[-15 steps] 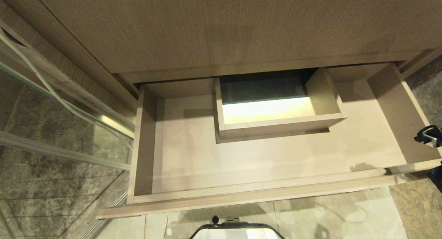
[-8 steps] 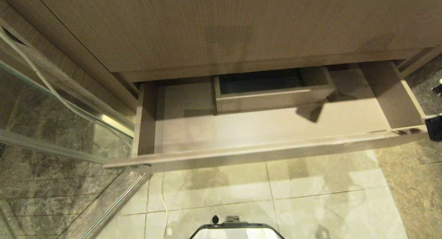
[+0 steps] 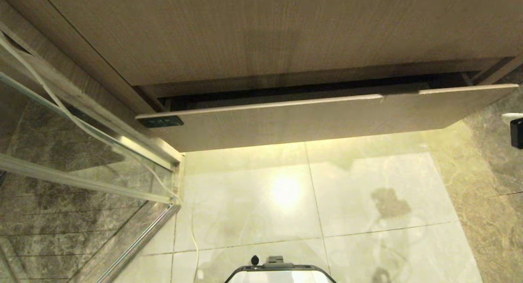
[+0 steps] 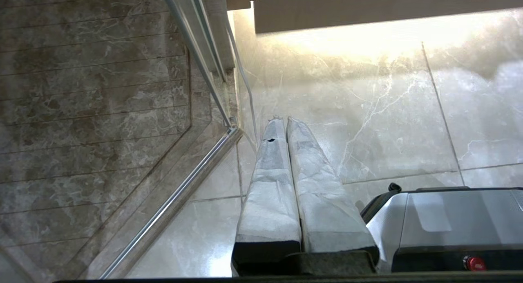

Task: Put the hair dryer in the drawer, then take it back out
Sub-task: Close the drawer

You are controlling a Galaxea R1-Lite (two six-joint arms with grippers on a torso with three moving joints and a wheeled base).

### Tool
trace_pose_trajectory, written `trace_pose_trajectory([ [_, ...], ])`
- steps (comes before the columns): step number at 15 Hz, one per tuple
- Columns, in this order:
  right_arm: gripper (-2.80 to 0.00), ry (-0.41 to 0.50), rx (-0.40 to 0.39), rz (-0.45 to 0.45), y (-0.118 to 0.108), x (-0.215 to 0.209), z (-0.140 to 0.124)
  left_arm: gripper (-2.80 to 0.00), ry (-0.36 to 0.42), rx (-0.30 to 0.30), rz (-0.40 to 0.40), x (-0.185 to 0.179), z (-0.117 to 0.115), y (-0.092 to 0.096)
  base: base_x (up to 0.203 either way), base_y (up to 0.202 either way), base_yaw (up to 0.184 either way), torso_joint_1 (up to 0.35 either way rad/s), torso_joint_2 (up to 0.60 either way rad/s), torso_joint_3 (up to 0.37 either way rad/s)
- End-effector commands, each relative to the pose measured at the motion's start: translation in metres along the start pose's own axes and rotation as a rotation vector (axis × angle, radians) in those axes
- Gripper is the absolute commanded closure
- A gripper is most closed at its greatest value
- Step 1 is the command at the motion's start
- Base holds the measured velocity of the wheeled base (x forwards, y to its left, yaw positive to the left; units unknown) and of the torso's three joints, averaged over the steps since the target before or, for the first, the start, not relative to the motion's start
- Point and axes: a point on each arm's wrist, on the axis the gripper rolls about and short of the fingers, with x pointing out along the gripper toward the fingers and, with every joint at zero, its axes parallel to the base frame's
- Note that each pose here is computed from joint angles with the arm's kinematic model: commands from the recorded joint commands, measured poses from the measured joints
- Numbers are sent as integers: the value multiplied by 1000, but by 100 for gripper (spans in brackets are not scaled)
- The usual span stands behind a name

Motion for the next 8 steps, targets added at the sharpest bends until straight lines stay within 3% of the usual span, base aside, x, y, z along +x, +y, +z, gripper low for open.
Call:
trace_pose_trajectory([
  [1, 0, -8, -5, -11, 4, -37, 4, 0, 2, 0, 1, 0, 0, 0, 0, 0, 0, 0, 0, 0],
  [3, 0, 8, -4, -1, 8, -45, 0, 0, 2, 0, 1, 0, 0, 0, 0, 0, 0, 0, 0, 0],
  [5, 0, -38, -16, -20, 15, -78, 4, 0, 2, 0, 0, 0, 0, 0, 0, 0, 0, 0, 0, 0],
  [8, 0, -33, -11, -13, 31, -120, -9, 0, 2, 0, 1, 0, 0, 0, 0, 0, 0, 0, 0, 0],
])
